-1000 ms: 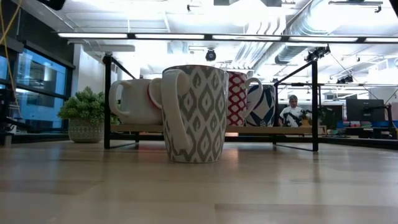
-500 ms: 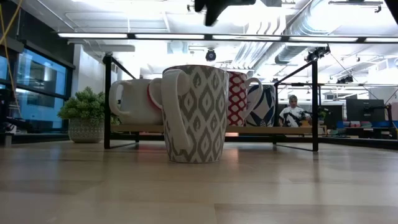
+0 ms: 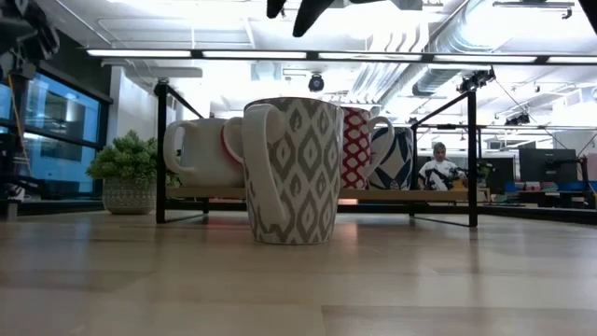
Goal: Place coffee mugs
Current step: Put the gray patterned mug on the shelf
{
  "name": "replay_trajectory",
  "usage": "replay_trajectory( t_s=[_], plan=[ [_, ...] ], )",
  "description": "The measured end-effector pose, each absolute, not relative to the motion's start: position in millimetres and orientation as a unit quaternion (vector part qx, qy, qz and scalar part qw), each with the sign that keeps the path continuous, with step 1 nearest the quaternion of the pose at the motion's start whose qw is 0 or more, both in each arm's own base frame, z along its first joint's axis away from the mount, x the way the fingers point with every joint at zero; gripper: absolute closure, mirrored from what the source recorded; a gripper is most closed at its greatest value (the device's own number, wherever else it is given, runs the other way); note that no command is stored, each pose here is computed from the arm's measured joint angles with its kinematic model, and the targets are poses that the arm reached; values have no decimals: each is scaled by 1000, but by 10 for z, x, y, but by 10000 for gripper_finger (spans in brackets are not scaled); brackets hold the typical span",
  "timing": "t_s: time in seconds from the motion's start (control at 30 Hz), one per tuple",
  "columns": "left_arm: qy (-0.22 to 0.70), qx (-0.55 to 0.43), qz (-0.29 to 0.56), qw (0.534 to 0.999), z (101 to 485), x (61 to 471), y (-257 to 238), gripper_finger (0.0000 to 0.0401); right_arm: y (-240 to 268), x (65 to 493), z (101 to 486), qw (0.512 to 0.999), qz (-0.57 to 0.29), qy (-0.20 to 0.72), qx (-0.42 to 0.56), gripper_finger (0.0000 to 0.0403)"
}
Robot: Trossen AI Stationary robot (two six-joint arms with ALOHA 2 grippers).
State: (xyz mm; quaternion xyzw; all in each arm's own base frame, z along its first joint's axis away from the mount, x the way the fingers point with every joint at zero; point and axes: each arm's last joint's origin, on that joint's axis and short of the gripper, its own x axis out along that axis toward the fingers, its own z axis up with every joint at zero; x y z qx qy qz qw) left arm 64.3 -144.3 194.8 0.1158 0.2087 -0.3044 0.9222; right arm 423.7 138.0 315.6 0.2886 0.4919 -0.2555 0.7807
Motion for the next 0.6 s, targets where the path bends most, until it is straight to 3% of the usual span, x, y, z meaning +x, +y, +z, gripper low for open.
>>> replay_trajectory(
  t_s=[0.27,0.6],
  plan=[
    [157,146,-256,943,1860,728,-1086,272,1246,4171,3128,745,-313,508,298,289],
    [158,138,-257,943,1901,995,-781,272,1105,4199,3126,741,-329,505,297,289]
  ],
)
